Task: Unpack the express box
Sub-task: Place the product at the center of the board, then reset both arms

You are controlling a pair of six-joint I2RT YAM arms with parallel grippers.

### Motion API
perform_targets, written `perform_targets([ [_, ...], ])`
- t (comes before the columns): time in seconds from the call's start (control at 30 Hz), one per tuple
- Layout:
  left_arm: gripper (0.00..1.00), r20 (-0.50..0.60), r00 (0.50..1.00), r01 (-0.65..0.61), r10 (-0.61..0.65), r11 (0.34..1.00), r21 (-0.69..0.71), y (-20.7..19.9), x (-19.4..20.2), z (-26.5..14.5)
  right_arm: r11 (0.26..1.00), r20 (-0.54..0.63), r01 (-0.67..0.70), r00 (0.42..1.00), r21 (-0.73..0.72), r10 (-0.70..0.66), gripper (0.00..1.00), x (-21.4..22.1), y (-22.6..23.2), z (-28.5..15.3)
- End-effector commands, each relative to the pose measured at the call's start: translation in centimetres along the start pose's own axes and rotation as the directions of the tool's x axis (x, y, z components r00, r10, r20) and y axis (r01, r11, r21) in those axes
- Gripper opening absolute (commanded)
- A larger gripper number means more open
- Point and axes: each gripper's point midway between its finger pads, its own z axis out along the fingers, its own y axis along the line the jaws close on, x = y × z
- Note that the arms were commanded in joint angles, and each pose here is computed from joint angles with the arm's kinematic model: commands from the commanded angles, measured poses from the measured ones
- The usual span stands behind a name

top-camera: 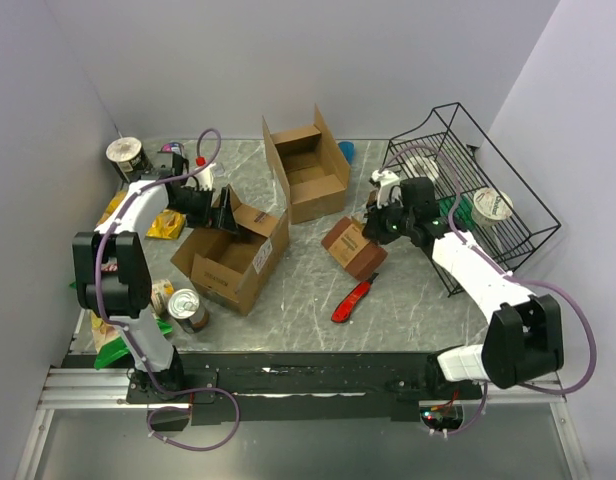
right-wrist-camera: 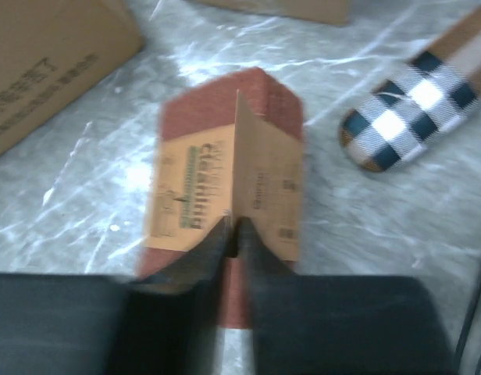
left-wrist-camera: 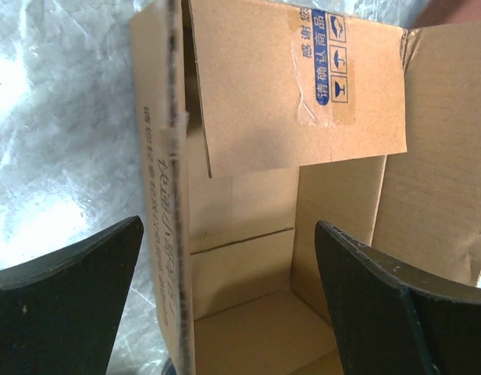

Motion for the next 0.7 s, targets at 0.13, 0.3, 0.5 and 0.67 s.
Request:
perform_targets([
  [0.13,0.96,0.106,0.991,-0.083,0.083,0.997,-0.006,-1.5,-3.1,-2.3,0.990,0.079,0.075,0.995,-0.117,-0.066,0.77,-3.9,1.5,-0.6],
  [0.3,0.96,0.189,0.972,-0.142,0.137,0.990,0.009,-2.9,-4.8,-5.0,0.990,0.098,-0.113,0.990,0.081,0.105,0.82,-6.9,-0.7,-3.6],
  [0.5,0.96,0.320,0.930,-0.154,0.181,0.982,-0.110,-3.5,-9.1,-8.8,0.939,0.178,-0.186,0.974,0.290,0.138,1.00,-9.2,-3.0,-8.4],
  [0.67,0.96,0.413,0.877,-0.172,0.246,0.963,-0.208,-3.6,-12.5,-12.0,0.924,0.264,-0.182,0.960,0.336,0.093,1.00,-12.4,-2.9,-12.3],
])
